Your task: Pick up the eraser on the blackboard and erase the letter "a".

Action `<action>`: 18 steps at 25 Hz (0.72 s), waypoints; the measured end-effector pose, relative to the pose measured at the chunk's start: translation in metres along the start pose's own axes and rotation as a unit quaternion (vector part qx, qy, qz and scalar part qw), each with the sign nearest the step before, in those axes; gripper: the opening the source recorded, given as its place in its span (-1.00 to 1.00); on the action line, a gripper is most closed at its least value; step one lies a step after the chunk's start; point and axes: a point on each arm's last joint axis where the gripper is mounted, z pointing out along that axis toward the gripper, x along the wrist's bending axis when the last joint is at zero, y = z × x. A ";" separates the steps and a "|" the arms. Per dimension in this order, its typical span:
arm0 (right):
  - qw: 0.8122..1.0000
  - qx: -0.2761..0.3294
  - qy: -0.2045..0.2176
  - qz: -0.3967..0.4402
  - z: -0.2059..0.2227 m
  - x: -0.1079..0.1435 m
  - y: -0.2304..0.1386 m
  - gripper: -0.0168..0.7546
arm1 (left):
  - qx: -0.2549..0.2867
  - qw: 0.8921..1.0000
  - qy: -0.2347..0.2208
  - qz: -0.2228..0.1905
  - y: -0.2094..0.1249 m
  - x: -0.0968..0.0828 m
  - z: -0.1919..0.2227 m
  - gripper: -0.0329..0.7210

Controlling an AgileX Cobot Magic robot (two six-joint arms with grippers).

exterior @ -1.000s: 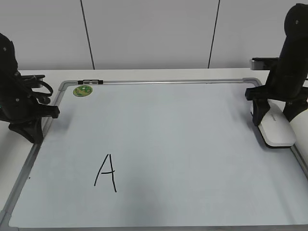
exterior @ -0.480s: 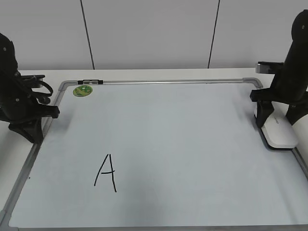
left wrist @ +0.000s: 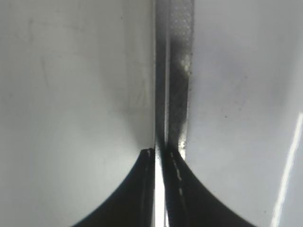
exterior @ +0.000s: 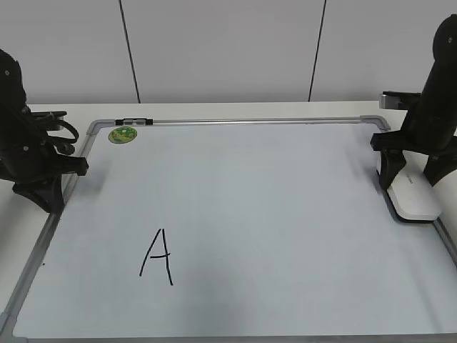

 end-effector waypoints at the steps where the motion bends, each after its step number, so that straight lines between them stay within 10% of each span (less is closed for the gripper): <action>1: 1.000 0.000 0.000 0.000 0.000 0.000 0.000 0.39 | 0.000 1.000 0.000 0.001 0.000 0.000 0.000 -0.84; 18: 1.000 0.012 0.001 -0.001 0.008 0.000 0.002 0.39 | 0.000 1.000 -0.001 0.002 0.000 0.000 0.000 -0.84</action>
